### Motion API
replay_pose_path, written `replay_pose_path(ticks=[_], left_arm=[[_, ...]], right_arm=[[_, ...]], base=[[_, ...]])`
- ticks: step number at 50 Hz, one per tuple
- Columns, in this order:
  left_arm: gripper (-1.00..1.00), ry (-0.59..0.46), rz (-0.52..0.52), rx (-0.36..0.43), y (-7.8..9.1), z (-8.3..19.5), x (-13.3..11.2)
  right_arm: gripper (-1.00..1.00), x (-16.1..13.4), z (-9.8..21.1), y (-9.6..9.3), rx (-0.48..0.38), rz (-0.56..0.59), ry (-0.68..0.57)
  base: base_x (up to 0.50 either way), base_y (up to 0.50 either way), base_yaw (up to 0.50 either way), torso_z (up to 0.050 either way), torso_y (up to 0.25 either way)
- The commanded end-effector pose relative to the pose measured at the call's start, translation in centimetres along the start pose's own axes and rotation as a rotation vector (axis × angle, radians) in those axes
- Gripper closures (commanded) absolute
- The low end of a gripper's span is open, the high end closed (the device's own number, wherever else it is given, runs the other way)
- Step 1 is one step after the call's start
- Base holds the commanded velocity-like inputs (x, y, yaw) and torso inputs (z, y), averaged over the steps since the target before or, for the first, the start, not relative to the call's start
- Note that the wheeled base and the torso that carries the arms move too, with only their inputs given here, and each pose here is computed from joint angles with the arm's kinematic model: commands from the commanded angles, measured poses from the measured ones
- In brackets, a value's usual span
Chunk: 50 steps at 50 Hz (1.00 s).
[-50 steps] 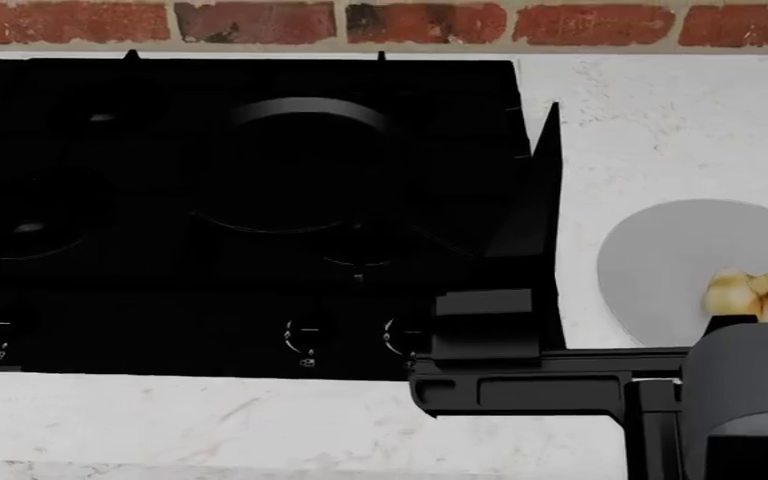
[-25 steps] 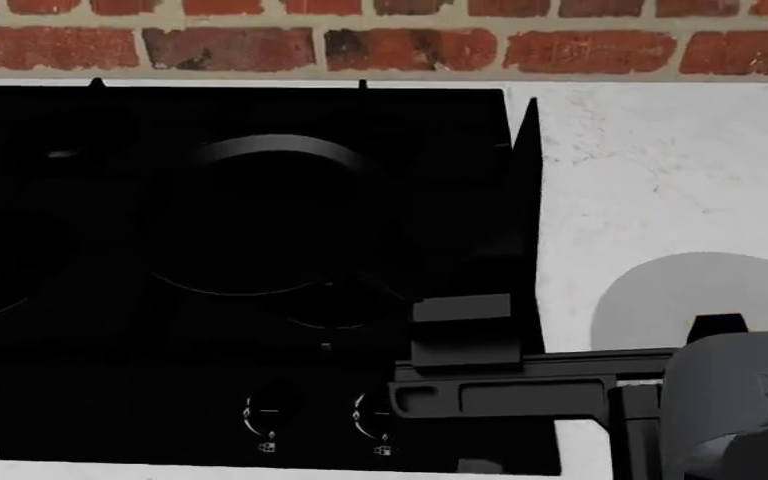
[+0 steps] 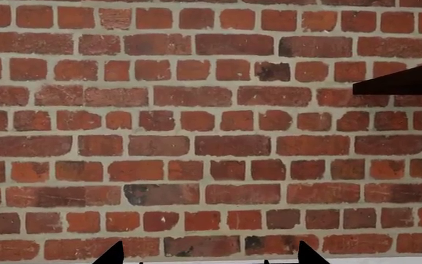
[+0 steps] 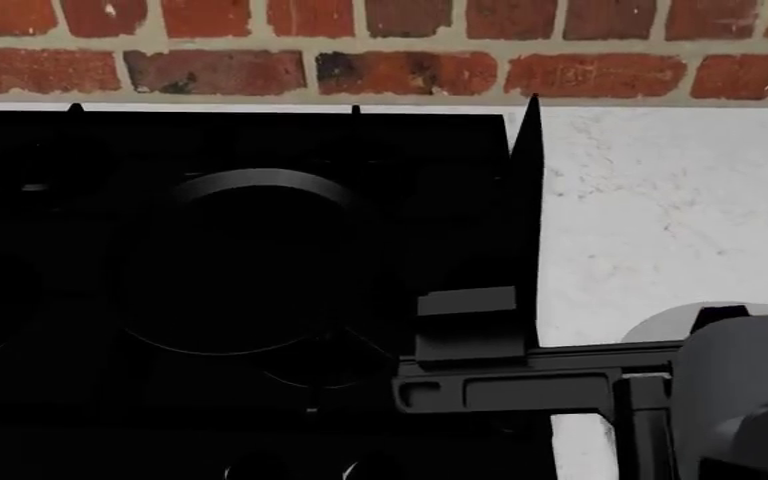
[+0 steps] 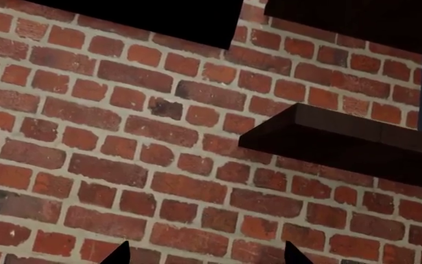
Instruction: Pick the ginger from the plate and place it in the pan.
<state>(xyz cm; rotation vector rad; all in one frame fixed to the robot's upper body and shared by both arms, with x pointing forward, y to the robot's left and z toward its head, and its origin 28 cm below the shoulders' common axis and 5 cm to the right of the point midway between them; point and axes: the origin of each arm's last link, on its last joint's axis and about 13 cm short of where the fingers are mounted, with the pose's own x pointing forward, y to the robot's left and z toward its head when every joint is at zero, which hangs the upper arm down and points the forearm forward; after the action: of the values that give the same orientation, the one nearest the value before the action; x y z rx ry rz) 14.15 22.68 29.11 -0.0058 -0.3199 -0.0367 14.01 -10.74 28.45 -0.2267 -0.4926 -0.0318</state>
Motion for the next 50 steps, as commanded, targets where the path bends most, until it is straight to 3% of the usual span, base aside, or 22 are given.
replay_pose_path(ticks=[1,7,12,14,22,50], left_arm=[[-1.0,-0.001,0.0,-0.002,0.0,0.0,0.0],[-1.0,0.005,0.001,-0.003,0.1,-0.2,0.1],[-1.0,0.008,0.0,-0.001,0.0,-0.2,0.0],[-1.0,0.007,0.001,-0.002,0.0,-0.2,0.1],[-1.0,0.007,-0.004,-0.002,-0.1,-0.2,0.0],[-1.0,0.005,-0.003,0.002,-0.1,-0.1,0.0]], right_arm=[[-1.0,0.7,0.4,-0.5,-0.007,-0.011,0.029],[-1.0,1.3,1.0,-1.0,0.011,0.001,0.095],[-1.0,2.4,2.8,-3.1,0.068,0.009,0.161],[-1.0,2.5,3.3,-3.6,0.023,-0.001,0.184],[-1.0,3.1,4.9,-5.6,-0.015,0.0,0.266],[-1.0,3.8,4.3,-7.6,-0.005,0.009,0.381]], base=[[0.0,0.0,0.0,0.0,0.0],[0.0,0.0,0.0,0.0,0.0],[0.0,0.0,0.0,0.0,0.0],[0.0,0.0,0.0,0.0,0.0],[0.0,0.0,0.0,0.0,0.0],[0.0,0.0,0.0,0.0,0.0]])
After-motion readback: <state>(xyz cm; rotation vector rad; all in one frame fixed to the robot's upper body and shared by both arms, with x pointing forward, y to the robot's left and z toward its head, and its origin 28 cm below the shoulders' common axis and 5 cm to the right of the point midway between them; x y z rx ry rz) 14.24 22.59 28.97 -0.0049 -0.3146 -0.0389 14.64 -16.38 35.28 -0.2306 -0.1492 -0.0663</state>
